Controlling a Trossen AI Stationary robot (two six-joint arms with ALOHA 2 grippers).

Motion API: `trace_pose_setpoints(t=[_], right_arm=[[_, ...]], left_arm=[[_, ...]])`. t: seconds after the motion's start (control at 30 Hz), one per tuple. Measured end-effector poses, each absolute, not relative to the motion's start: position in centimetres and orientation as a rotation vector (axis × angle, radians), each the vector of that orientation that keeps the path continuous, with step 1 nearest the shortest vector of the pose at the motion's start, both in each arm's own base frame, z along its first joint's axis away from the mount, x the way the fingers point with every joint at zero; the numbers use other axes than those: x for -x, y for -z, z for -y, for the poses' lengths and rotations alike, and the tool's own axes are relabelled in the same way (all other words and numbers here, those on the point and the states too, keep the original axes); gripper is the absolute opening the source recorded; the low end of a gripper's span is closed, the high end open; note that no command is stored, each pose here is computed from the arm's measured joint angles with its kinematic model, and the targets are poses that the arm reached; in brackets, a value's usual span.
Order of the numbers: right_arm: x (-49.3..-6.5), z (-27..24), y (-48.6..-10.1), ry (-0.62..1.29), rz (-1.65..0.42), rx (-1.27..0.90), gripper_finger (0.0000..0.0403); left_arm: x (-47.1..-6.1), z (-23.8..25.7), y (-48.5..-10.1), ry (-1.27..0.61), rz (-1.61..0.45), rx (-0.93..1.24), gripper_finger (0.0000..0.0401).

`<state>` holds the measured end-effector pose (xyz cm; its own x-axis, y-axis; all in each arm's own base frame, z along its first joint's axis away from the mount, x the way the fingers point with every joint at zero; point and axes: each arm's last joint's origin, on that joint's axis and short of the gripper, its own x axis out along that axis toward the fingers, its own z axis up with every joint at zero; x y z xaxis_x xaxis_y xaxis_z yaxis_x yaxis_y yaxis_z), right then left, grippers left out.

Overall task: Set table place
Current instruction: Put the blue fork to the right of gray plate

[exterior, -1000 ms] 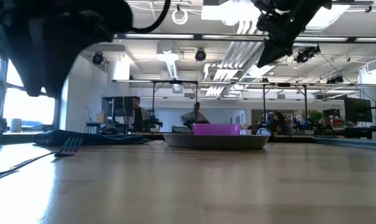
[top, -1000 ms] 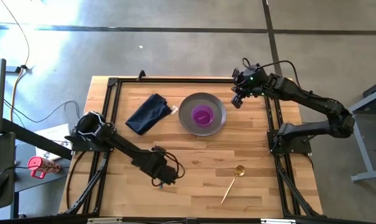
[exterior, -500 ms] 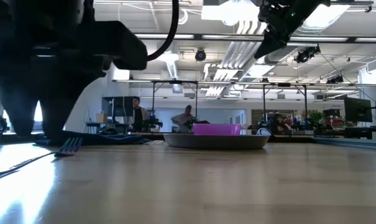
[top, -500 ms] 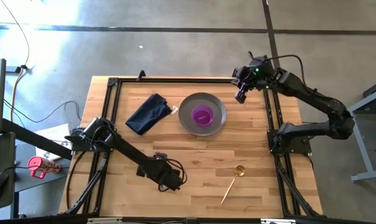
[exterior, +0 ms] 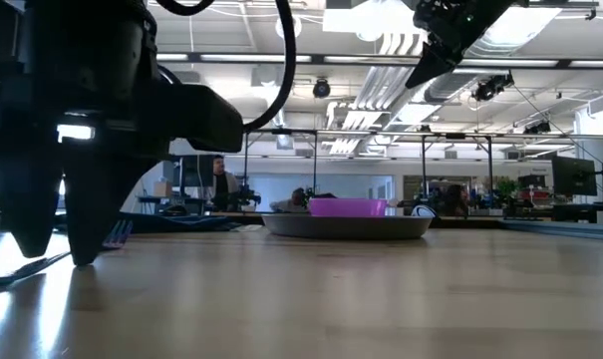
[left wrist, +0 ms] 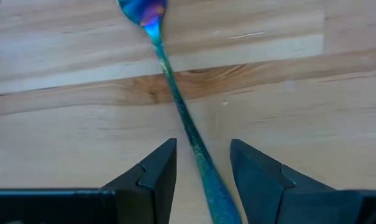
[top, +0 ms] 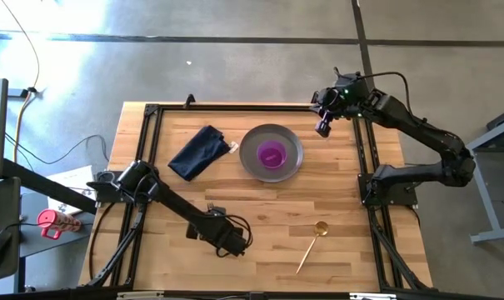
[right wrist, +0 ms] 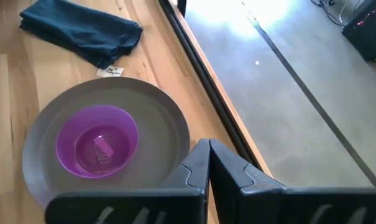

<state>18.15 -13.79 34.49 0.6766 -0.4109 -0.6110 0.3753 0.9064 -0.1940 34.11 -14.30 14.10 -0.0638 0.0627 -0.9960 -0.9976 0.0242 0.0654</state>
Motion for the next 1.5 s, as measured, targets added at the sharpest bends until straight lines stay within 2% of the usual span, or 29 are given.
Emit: trace_pose_setpoints(t=[0.47, 0.57, 0.7, 0.87, 1.03, 1.17, 1.33, 1.5], right_arm=[[-18.1, 13.8, -34.5, 0.434, -0.704, 0.076, 0.0], [-18.1, 13.8, -34.5, 0.434, -0.704, 0.077, 0.0], [-18.1, 13.8, -34.5, 0.432, -0.706, 0.083, 0.0], [-18.1, 13.8, -34.5, 0.433, -0.706, 0.082, 0.0], [-18.1, 13.8, -34.5, 0.434, -0.704, 0.076, 0.0], [-18.3, 13.6, -34.5, 0.353, -0.674, 0.04, 0.0], [-18.4, 13.3, -34.6, 0.278, -0.643, 0.001, 0.0], [-18.4, 13.3, -34.6, 0.28, -0.644, 0.001, 0.0]], left_arm=[[-34.4, 14.4, -13.0, -1.277, -1.222, 1.085, 0.0131], [-34.5, 14.4, -12.8, -1.256, -1.231, 1.077, 0.0097], [-34.6, 14.4, -12.7, -1.215, -1.252, 1.043, 0.0017], [-34.4, 14.4, -12.9, -1.21, -1.258, 1.006, 0.0008], [-33.9, 13.9, -14.4, -1.276, -1.233, 0.858, 0.0002], [-34.3, 13.6, -18.4, -1.284, -1.166, 0.787, 0.0002], [-34.2, 13.7, -21.6, -1.294, -1.184, 0.696, 0.0001], [-34.1, 13.5, -22.2, -1.345, -1.172, 0.701, 0.0001]])
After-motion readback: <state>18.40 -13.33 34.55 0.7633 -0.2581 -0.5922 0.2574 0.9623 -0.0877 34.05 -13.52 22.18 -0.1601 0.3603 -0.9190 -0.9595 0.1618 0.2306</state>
